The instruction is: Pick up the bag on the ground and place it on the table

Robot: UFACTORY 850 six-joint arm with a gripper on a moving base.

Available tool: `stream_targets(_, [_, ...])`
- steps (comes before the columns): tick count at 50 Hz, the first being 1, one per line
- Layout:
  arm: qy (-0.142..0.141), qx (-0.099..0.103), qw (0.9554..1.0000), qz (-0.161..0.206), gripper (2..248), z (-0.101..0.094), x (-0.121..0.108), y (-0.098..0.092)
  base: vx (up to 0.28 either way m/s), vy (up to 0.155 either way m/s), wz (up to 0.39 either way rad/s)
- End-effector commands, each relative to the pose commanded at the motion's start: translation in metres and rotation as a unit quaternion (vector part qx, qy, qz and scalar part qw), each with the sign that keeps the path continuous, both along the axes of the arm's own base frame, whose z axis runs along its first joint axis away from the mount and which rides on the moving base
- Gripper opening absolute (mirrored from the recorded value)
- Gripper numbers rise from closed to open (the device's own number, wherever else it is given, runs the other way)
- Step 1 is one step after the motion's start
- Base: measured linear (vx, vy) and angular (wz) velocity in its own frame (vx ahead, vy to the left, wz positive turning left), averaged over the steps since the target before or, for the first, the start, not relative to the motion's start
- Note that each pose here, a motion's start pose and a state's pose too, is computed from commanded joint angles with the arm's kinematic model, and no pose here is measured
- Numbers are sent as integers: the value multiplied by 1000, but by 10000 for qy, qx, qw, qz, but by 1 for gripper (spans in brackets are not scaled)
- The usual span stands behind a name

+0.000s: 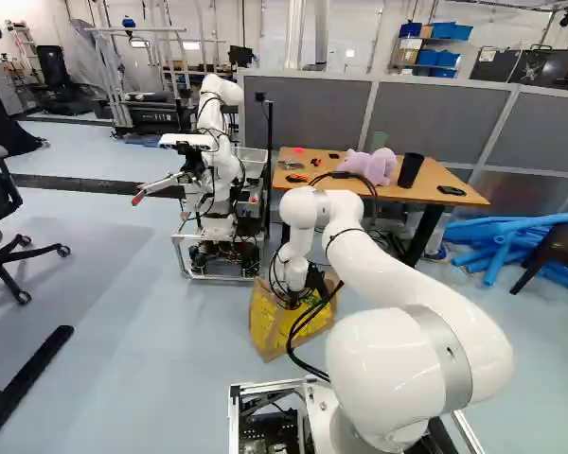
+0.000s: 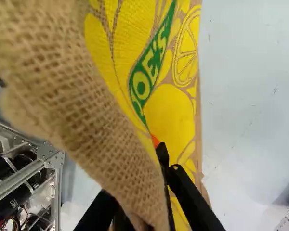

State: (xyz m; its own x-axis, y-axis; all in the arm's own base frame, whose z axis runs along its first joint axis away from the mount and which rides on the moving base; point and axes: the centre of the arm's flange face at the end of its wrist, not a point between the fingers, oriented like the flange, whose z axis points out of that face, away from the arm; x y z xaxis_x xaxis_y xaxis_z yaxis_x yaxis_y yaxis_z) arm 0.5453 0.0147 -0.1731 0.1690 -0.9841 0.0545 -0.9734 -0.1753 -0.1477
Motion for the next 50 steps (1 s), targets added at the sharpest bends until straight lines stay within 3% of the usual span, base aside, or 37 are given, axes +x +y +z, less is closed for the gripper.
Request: stream_targets(50, [-36, 1, 10000, 0, 22, 76, 0, 0, 0, 0, 0])
